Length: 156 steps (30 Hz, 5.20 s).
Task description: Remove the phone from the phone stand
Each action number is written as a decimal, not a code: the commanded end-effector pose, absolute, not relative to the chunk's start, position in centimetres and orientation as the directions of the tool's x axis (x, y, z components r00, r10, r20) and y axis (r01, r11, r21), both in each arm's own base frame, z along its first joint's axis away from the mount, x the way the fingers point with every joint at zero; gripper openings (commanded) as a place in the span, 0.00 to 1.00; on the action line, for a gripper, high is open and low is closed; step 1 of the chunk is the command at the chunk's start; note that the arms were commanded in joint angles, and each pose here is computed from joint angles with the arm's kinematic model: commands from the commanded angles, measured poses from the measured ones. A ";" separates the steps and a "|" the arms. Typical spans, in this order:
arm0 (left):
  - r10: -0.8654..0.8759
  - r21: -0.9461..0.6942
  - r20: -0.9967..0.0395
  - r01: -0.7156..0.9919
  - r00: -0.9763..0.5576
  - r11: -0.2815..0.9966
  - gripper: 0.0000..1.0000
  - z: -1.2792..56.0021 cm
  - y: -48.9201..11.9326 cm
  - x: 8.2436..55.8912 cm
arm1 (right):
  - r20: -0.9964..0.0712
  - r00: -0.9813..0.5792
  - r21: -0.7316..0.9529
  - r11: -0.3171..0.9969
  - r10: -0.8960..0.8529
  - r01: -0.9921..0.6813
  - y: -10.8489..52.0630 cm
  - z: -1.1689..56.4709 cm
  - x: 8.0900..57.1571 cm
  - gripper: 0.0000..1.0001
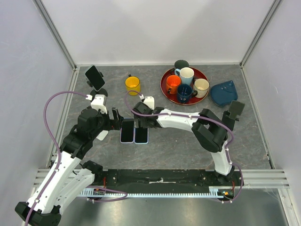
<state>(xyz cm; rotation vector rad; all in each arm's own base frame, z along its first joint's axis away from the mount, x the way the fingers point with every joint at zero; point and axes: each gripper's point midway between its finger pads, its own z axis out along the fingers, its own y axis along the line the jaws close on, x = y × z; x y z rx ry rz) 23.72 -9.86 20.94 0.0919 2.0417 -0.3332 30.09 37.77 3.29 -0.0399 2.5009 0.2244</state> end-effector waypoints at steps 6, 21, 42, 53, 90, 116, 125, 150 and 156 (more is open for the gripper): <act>-0.065 -0.157 -0.891 0.171 -0.449 0.973 0.97 21.0 -9.1 24.5 | -0.826 -0.561 0.245 0.931 0.054 -0.271 36.1 19.1 31.5 0.96; -0.122 -0.088 -0.875 -0.094 -0.469 0.992 0.98 21.9 -5.9 27.3 | -0.977 -0.060 0.213 0.933 0.204 -0.289 22.4 30.2 27.7 0.98; -0.313 -0.170 -0.941 -0.614 -0.132 0.771 1.00 27.8 0.3 38.6 | -0.941 -0.126 0.339 0.869 0.315 -0.360 21.9 20.7 25.2 0.98; -0.263 -0.179 -0.964 -0.656 -0.030 0.733 1.00 29.6 2.3 45.6 | -0.934 -0.119 0.356 0.862 0.336 -0.361 21.4 20.6 24.8 0.98; -0.237 -0.067 -0.964 -0.752 -0.121 0.655 0.92 24.5 5.1 50.0 | -0.938 -0.118 0.345 0.861 0.325 -0.375 21.6 19.8 24.7 0.98; -0.215 -0.085 -0.969 -0.656 -0.120 0.750 0.41 28.5 3.8 49.8 | -0.937 -0.118 0.348 0.857 0.328 -0.379 21.6 19.7 24.7 0.98; -0.146 -0.060 -0.981 -0.515 -0.129 0.855 0.20 32.2 1.0 49.8 | -0.943 -0.124 0.333 0.864 0.309 -0.379 21.7 19.7 24.8 0.98; 0.018 0.007 -0.985 0.071 -0.170 0.997 0.07 37.2 -13.6 43.9 | -0.959 -0.125 0.282 0.854 0.253 -0.438 23.0 22.2 24.6 0.98; 0.023 -0.029 -0.987 0.318 -0.159 0.948 0.07 38.3 -20.7 40.3 | -0.961 -0.130 0.277 0.853 0.245 -0.442 22.3 23.1 24.1 0.98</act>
